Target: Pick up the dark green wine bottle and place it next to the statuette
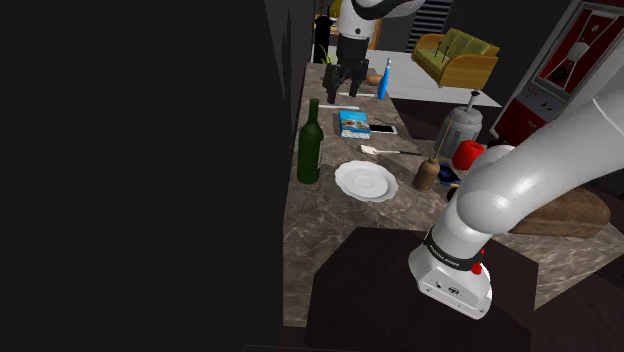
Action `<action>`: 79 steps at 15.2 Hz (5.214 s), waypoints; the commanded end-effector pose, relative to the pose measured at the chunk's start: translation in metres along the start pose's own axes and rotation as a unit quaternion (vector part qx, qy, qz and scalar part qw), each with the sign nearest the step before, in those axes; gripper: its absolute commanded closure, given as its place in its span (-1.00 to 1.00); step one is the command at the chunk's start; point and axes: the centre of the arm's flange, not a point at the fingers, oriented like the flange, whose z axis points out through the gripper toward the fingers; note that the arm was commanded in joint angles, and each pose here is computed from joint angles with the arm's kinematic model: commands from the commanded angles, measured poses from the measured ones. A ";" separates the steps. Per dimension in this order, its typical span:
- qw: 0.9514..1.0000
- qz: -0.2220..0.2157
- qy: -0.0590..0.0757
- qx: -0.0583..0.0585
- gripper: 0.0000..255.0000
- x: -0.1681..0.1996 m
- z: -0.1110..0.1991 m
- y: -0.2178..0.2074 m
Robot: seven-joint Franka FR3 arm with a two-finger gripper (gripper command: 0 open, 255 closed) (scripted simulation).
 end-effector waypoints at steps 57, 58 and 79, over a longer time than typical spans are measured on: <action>0.999 0.003 0.029 0.022 1.00 0.096 -0.048 0.005; 0.999 0.003 0.029 0.022 1.00 0.096 -0.053 0.005; 0.999 0.003 0.029 0.022 1.00 0.100 -0.164 0.004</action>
